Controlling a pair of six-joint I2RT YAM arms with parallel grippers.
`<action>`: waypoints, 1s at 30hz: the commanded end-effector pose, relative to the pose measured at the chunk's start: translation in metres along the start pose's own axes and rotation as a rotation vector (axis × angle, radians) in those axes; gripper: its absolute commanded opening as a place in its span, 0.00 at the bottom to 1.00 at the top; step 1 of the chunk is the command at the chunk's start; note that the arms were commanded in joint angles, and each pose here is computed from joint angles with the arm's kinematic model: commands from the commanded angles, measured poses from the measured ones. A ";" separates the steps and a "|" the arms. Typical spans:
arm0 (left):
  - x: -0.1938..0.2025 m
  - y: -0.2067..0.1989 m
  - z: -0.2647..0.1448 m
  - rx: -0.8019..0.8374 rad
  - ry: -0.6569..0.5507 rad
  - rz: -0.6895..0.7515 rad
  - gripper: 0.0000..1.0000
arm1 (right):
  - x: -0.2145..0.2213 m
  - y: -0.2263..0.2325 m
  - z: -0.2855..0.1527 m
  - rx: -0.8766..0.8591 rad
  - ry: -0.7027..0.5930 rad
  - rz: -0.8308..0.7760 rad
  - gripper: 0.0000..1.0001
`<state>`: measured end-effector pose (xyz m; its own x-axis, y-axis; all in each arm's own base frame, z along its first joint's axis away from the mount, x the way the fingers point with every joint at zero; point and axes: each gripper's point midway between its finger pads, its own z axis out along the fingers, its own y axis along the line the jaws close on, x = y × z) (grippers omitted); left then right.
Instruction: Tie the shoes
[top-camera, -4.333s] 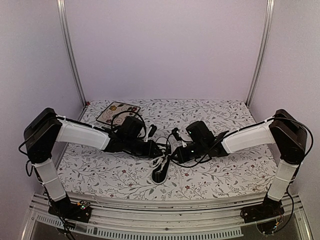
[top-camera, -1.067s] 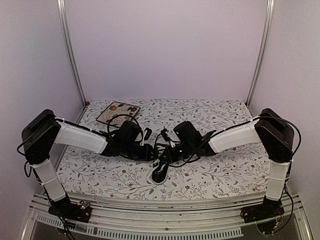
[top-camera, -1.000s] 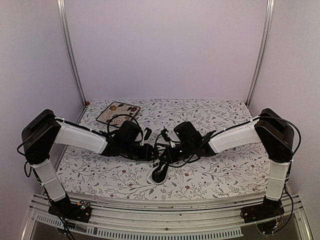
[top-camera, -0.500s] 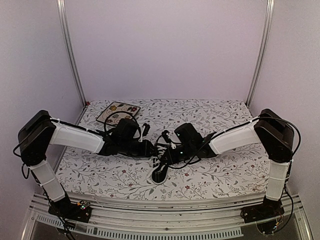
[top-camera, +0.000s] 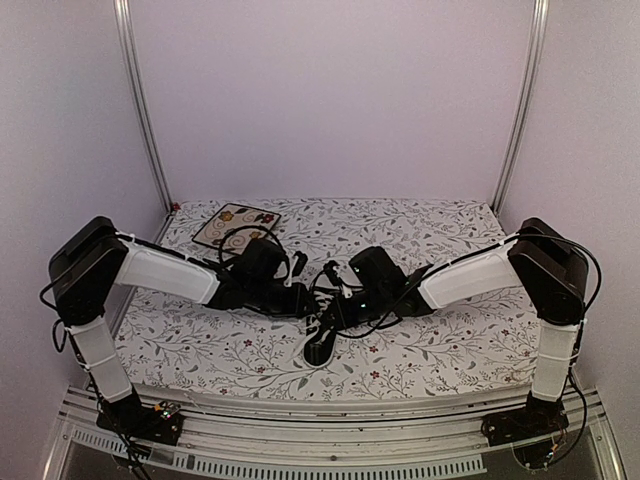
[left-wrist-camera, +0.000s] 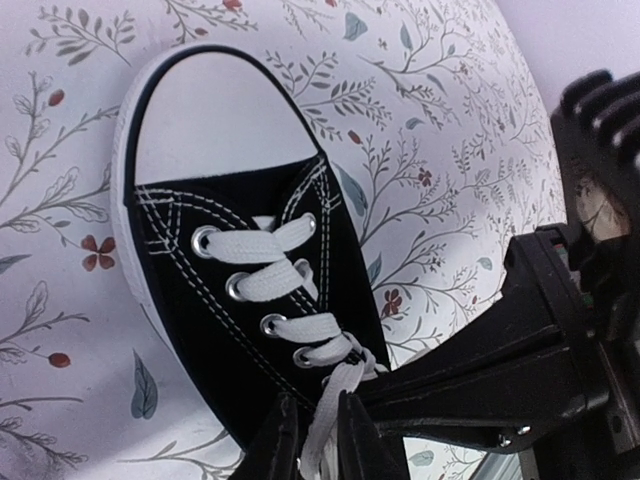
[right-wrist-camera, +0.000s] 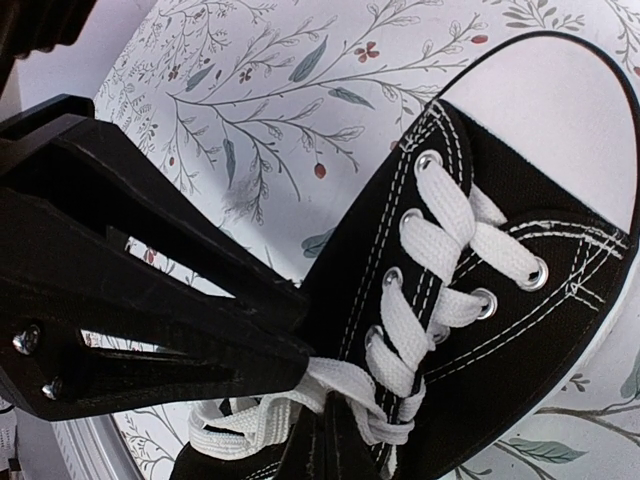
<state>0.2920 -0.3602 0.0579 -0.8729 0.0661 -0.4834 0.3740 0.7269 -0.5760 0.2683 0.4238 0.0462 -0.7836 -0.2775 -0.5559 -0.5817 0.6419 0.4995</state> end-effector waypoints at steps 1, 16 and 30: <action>-0.004 0.002 0.004 -0.003 0.009 0.010 0.13 | 0.005 0.000 -0.004 0.010 0.008 0.005 0.02; 0.006 0.001 0.007 -0.008 0.039 0.012 0.15 | 0.003 0.001 -0.005 0.011 0.001 0.008 0.02; 0.014 -0.004 0.007 -0.004 0.055 0.015 0.18 | 0.002 0.001 -0.005 0.011 -0.002 0.013 0.02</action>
<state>0.2867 -0.3626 0.0479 -0.8828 0.0914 -0.4608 0.3723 0.7343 -0.5676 0.2683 0.4236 0.0462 -0.7844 -0.2764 -0.5553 -0.5804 0.6426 0.5002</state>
